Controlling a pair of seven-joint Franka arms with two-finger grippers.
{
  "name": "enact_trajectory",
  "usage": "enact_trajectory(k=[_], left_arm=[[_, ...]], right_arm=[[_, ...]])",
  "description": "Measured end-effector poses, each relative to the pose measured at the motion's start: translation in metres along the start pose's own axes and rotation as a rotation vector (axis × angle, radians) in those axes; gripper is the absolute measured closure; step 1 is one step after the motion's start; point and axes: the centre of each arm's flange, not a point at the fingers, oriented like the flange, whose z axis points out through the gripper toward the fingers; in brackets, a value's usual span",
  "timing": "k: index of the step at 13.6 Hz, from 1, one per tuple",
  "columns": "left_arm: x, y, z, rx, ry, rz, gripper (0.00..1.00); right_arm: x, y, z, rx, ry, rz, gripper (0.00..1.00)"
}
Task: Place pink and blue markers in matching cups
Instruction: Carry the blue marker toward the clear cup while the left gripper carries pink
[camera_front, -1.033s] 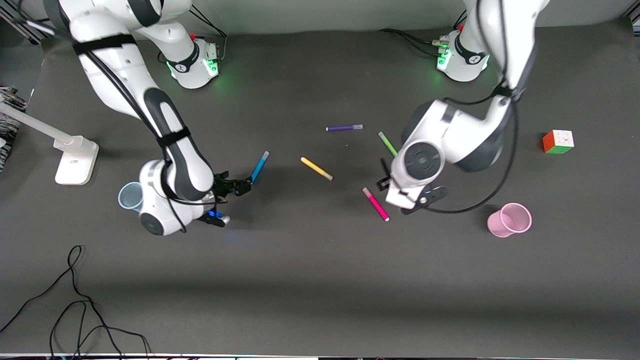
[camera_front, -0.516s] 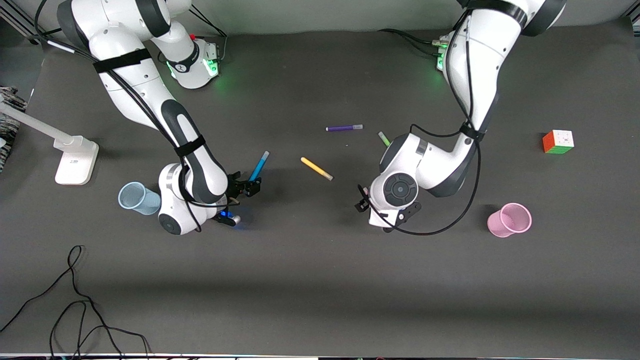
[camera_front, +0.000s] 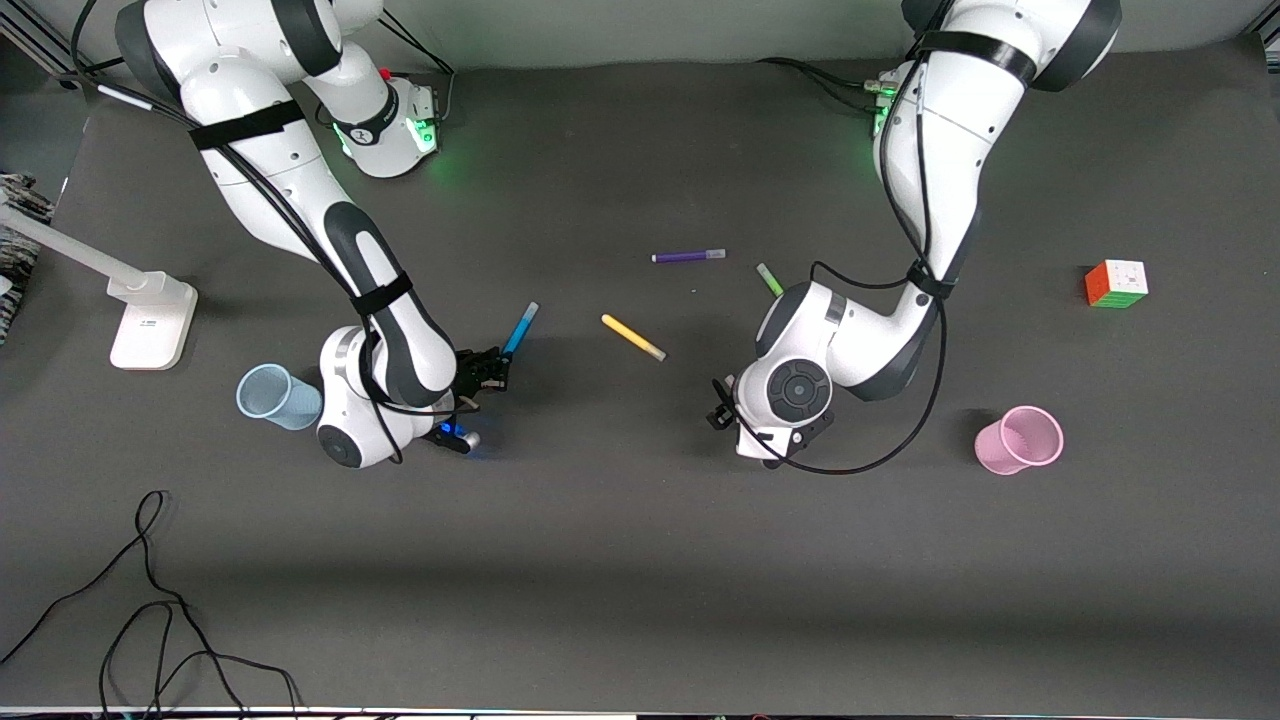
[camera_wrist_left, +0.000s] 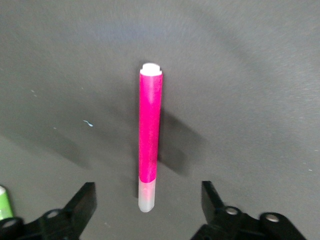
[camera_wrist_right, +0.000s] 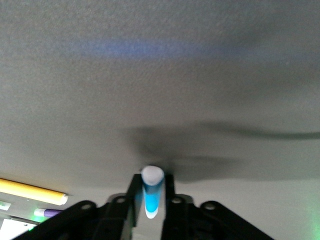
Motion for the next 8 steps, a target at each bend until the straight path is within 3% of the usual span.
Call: enact_trajectory(k=[1,2,4,5,6,8], left_arm=[[0.000,-0.002,0.006,0.002,-0.004,-0.004,0.19],[-0.001,-0.004,0.010,0.007,-0.008,-0.006,0.19],[-0.002,-0.007,0.015,0.014,-0.012,-0.008,0.40],[-0.002,-0.006,0.015,0.012,-0.013,-0.008,0.47],[-0.003,-0.006,0.015,0.011,-0.015,-0.010,0.47],[-0.004,-0.006,0.015,0.000,-0.037,-0.026,0.65]], right_arm=[[0.000,0.000,0.000,0.000,0.000,0.000,0.82],[0.000,0.000,0.000,0.000,0.000,0.000,0.82],[0.000,0.000,-0.002,0.002,0.003,0.000,0.82],[0.000,-0.001,-0.006,0.006,0.010,-0.002,0.82],[-0.002,-0.002,-0.016,0.010,0.021,-0.005,0.82],[-0.015,0.001,-0.053,-0.014,0.059,-0.025,0.82]])
